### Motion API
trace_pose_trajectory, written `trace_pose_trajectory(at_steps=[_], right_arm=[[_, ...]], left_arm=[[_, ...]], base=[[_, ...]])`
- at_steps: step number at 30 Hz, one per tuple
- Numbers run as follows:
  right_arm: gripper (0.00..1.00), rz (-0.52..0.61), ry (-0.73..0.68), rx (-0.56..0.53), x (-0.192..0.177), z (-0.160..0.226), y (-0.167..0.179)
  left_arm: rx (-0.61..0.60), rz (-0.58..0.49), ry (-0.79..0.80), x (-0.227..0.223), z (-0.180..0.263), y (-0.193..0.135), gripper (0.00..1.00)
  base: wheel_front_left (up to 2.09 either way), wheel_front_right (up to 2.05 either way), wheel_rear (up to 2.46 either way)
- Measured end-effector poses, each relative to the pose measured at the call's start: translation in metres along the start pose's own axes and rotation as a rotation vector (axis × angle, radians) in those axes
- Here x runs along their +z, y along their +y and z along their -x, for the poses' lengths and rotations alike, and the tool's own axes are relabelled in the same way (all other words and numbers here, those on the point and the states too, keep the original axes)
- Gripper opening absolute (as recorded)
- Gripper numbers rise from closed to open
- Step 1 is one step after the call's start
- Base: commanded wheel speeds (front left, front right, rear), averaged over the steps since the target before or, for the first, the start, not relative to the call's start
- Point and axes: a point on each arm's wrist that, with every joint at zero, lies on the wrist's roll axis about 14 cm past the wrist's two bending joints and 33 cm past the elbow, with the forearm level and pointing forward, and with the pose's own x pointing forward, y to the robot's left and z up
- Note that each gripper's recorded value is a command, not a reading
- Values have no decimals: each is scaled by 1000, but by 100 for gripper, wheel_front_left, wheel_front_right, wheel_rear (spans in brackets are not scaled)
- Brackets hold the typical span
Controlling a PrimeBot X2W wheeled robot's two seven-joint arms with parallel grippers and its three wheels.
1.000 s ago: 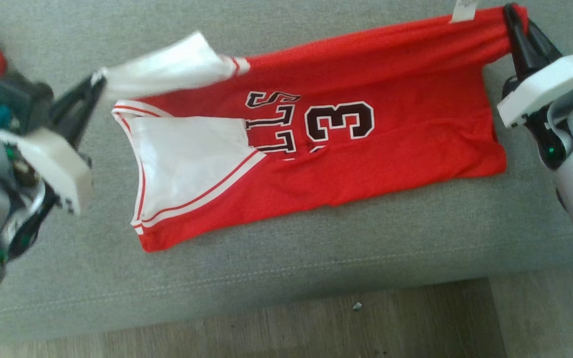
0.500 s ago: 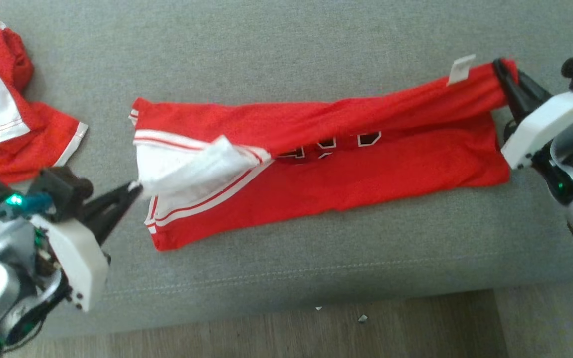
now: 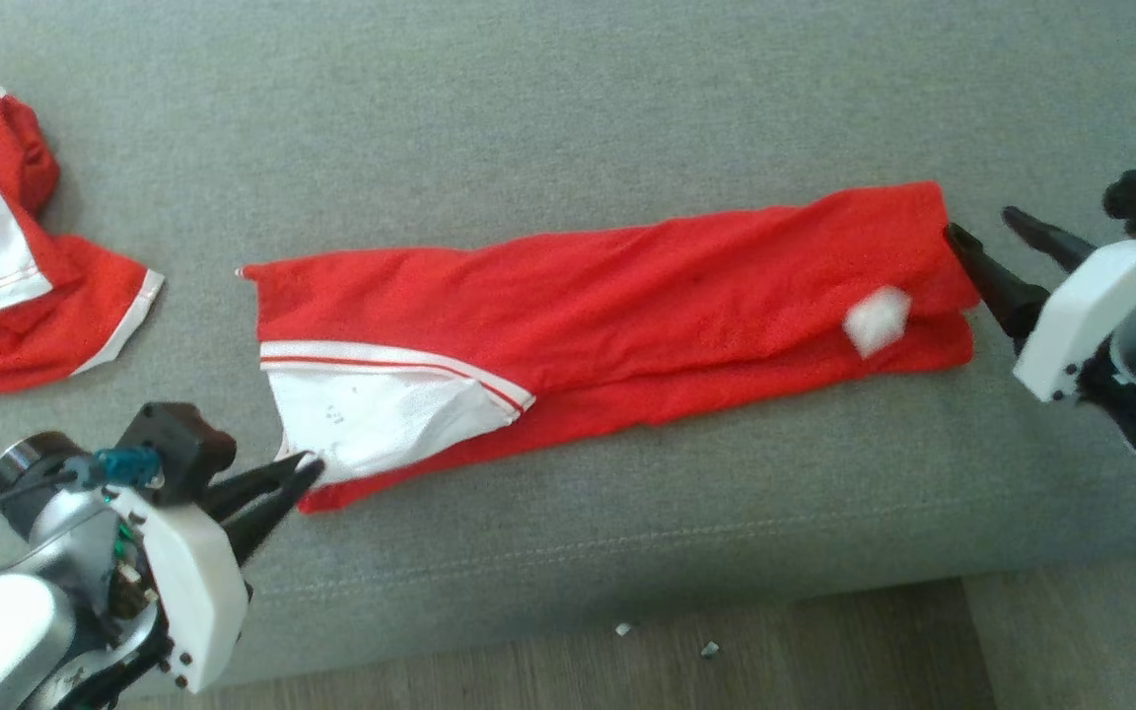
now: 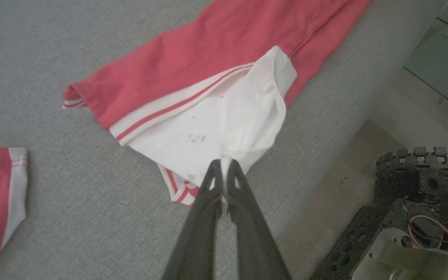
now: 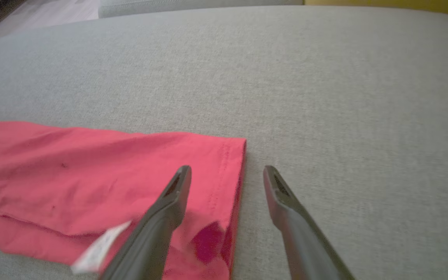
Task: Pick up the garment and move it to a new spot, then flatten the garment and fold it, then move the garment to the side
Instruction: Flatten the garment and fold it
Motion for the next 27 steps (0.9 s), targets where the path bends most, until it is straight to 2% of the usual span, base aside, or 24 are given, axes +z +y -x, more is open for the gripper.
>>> trace_pose_trajectory(at_steps=[5,11,14,18,22,27], right_arm=[[100,-34,-60,-32,15,15,-14],[100,-98,-302,-64,65,38,-19],[100,-158,-439,-39,87,47,-2],[100,-239,-566,-7,98,58,23],[100,-286,-627,19,98,65,46],[100,-320,-654,30,92,70,69]], left_arm=[[32,-1,-25,5,4,1,100],[153,52,-232,46,10,12,100],[227,127,-378,73,17,20,100],[312,257,-557,93,30,26,100],[372,392,-685,96,39,29,100],[496,441,-773,94,54,49,100]], base=[[0,0,0],[0,0,0],[0,0,0],[0,0,0],[0,0,0],[0,0,0]])
